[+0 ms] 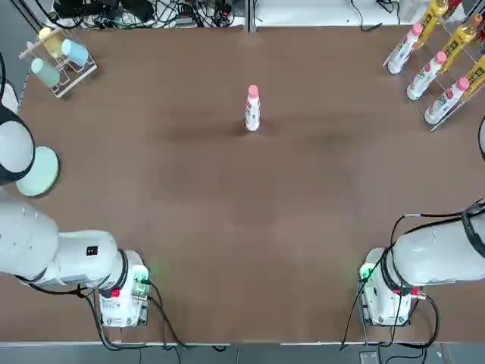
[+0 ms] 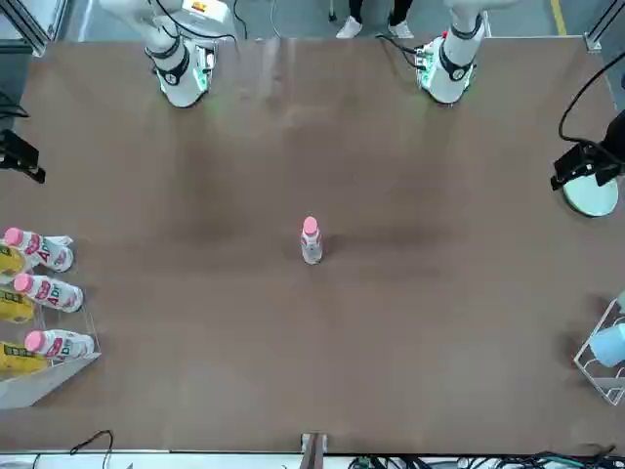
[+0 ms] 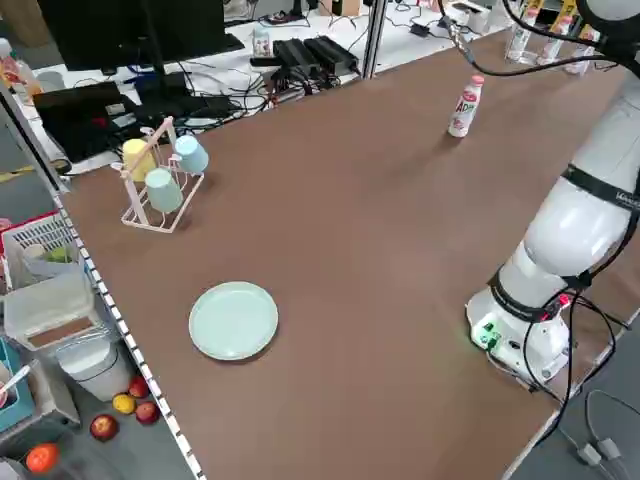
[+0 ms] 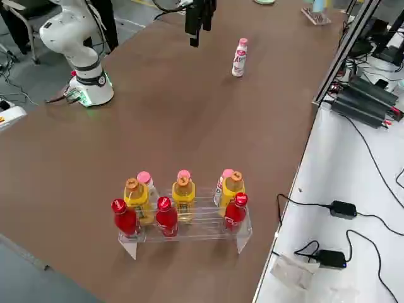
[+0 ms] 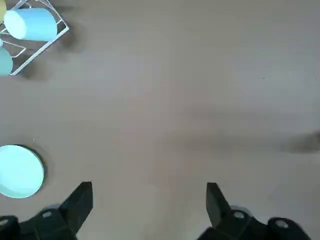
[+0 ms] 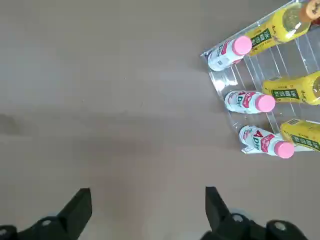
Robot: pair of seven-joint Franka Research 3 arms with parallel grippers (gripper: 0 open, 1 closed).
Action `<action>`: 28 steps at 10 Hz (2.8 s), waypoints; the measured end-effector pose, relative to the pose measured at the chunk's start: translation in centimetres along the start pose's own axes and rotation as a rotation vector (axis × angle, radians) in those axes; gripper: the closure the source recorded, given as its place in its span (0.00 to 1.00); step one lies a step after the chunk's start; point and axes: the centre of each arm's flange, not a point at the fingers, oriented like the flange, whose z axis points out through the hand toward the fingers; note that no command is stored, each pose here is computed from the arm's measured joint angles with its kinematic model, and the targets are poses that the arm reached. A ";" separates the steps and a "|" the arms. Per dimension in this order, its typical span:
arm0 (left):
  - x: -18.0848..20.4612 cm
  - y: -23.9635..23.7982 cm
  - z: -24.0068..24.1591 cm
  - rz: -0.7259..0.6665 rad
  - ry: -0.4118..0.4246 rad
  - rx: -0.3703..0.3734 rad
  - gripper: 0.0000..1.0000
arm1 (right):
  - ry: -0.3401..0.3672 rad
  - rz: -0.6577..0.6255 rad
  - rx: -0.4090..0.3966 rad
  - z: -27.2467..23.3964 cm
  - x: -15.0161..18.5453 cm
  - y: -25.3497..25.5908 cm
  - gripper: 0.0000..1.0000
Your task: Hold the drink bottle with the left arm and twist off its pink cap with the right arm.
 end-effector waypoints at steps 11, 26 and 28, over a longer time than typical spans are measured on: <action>-0.3 3.5 -0.3 -0.226 0.004 -0.006 0.00 | -0.001 0.000 0.000 0.0 0.0 0.0 0.00; 8.3 13.2 22.7 -1.271 -0.876 -0.576 0.00 | -0.036 -0.056 0.004 2.1 1.6 -3.0 0.00; 9.4 16.4 25.7 -1.351 -0.876 -0.631 0.00 | -0.037 -0.089 0.023 2.4 2.0 -4.7 0.00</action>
